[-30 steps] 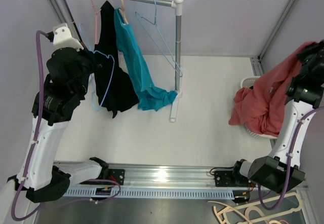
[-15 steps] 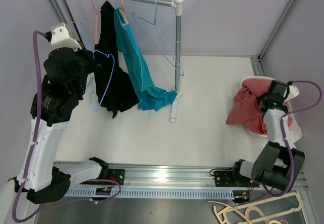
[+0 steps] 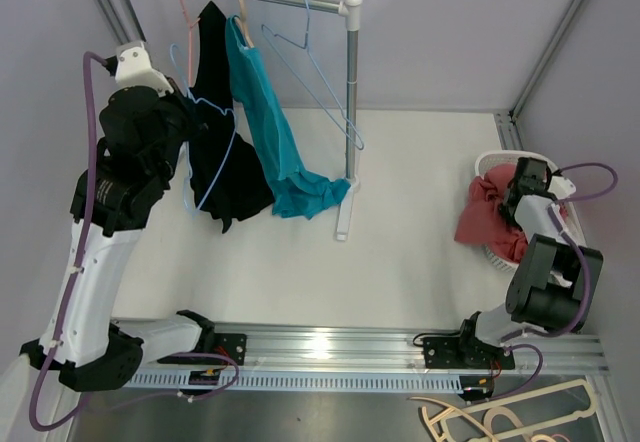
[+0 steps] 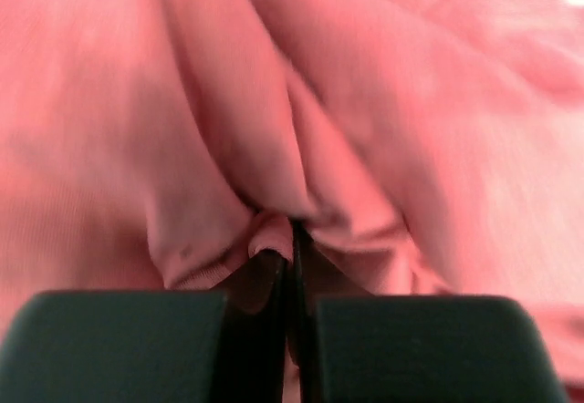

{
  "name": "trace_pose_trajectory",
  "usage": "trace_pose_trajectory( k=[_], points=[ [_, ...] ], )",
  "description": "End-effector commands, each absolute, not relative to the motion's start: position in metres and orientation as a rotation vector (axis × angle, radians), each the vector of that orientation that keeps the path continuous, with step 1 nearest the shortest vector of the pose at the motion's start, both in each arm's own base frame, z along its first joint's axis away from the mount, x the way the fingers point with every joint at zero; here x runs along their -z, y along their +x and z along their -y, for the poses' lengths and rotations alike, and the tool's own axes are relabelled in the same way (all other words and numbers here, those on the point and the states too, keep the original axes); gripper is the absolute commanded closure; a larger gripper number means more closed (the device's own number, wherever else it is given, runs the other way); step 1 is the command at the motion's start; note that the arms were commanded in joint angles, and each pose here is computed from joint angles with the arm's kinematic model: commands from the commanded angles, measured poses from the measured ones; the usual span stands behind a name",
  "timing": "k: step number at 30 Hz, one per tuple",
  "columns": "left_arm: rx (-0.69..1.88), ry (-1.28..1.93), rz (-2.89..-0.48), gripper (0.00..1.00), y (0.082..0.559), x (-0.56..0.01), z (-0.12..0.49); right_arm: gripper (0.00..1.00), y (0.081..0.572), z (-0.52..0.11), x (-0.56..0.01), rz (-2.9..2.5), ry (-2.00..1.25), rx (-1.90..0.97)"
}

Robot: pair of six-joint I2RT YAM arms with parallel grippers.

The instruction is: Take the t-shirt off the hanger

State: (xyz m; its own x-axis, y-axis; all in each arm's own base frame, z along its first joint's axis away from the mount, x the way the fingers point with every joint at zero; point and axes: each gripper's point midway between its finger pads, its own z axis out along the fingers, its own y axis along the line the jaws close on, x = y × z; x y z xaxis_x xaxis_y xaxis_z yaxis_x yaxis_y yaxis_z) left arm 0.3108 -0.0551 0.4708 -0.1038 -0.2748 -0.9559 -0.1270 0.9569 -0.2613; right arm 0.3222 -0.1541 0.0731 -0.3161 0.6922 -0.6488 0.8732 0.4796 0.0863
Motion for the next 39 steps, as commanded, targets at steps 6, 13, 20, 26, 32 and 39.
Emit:
trace_pose_trajectory(
  k=[6,13,20,26,32,39],
  points=[
    [0.127,-0.308,-1.581,0.99,0.316,-0.502,0.047,0.70,0.321,0.168,-0.225,-1.867,1.128,0.506],
    [0.141,-0.257,-1.567,0.99,0.334,-0.513,0.051,0.14,0.304,0.174,-0.271,-1.793,1.092,0.581],
    [0.192,-0.129,-1.474,0.99,0.347,-0.526,0.069,0.11,0.292,0.159,-0.323,-1.700,1.022,0.458],
    [0.155,-0.058,-1.389,0.99,0.360,-0.530,0.073,0.10,0.296,0.144,-0.336,-1.684,0.965,0.343],
    [0.127,-0.094,-1.397,0.99,0.369,-0.530,0.069,0.10,0.301,0.137,-0.336,-1.692,0.932,0.311],
    [0.187,-0.106,-1.487,0.99,0.323,-0.552,0.063,0.10,0.306,0.135,-0.338,-1.690,0.919,0.291]
  ],
)
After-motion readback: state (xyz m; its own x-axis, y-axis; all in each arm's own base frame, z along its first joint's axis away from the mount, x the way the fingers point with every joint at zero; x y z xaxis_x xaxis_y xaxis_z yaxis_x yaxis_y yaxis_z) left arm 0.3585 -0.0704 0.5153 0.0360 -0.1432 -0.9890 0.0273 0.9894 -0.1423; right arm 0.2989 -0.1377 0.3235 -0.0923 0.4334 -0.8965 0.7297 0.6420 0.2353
